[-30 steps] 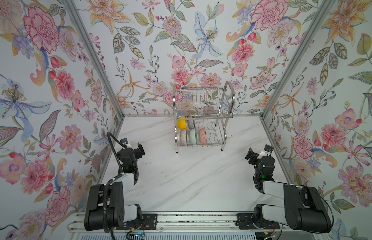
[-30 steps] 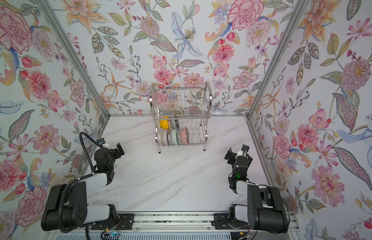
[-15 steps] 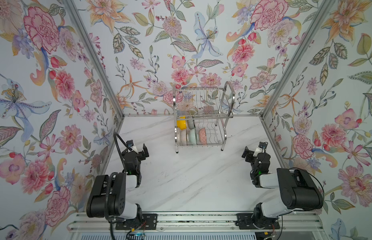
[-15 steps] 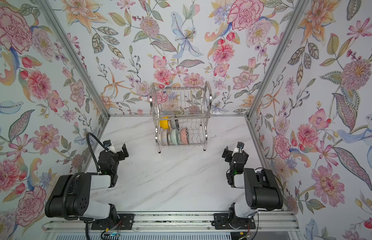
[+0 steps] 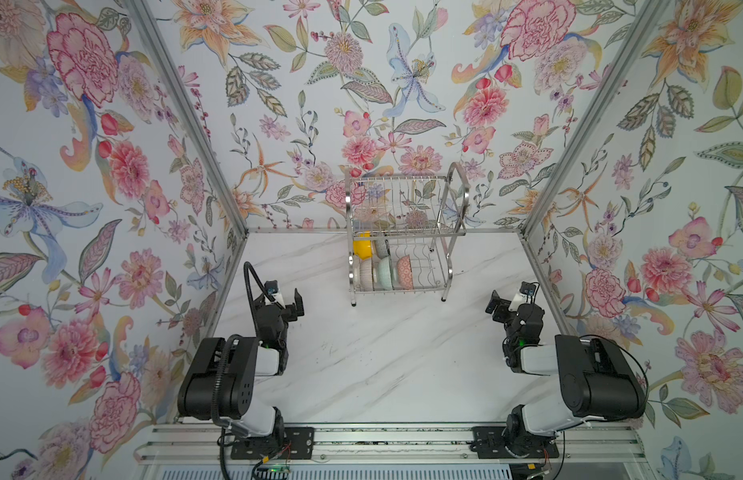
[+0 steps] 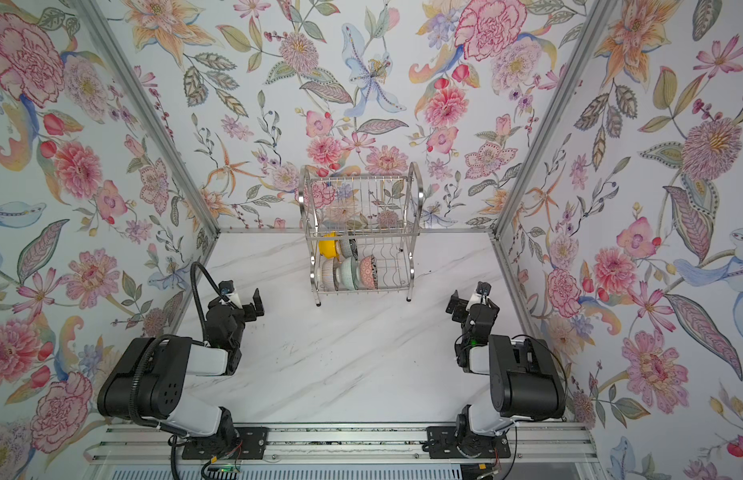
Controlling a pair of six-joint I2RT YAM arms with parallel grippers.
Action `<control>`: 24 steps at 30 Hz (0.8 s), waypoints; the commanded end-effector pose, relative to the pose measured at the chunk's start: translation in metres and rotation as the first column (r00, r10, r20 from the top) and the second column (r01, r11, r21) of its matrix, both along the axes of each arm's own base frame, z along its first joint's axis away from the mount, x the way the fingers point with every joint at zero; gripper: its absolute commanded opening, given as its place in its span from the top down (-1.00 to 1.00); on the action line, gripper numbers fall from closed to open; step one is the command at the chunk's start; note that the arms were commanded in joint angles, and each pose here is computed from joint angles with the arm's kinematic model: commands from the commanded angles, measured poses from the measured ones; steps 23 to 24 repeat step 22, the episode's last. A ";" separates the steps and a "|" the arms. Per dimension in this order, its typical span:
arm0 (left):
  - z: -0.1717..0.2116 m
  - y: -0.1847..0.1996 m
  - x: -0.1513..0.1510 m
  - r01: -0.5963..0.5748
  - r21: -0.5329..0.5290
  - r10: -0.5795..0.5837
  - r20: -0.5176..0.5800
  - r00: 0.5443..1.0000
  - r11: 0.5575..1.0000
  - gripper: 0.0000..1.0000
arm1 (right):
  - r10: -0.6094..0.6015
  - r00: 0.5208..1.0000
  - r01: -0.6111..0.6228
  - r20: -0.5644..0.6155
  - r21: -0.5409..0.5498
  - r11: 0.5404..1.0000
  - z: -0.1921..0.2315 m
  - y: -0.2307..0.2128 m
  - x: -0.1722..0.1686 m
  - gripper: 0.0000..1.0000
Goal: Load the bowls into the dish rack
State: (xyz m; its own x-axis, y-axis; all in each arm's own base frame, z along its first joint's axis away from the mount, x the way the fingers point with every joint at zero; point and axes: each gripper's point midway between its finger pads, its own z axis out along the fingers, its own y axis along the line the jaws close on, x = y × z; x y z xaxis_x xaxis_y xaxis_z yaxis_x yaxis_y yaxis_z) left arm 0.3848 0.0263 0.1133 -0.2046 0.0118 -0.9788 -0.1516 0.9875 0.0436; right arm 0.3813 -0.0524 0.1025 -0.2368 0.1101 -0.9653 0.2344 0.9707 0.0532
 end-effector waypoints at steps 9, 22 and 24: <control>0.009 0.001 0.001 -0.012 0.026 0.011 0.040 0.999 1.000 -0.98 | 0.004 1.000 -0.004 0.015 0.005 1.000 0.003 0.003 0.003 -0.97; 0.009 0.001 0.001 -0.012 0.027 0.011 0.039 0.999 1.000 -0.98 | 0.023 1.000 -0.023 0.011 0.014 1.000 0.003 0.004 0.005 -0.97; 0.009 0.001 0.001 -0.012 0.027 0.011 0.039 0.999 1.000 -0.98 | 0.023 1.000 -0.023 0.011 0.014 1.000 0.003 0.004 0.005 -0.97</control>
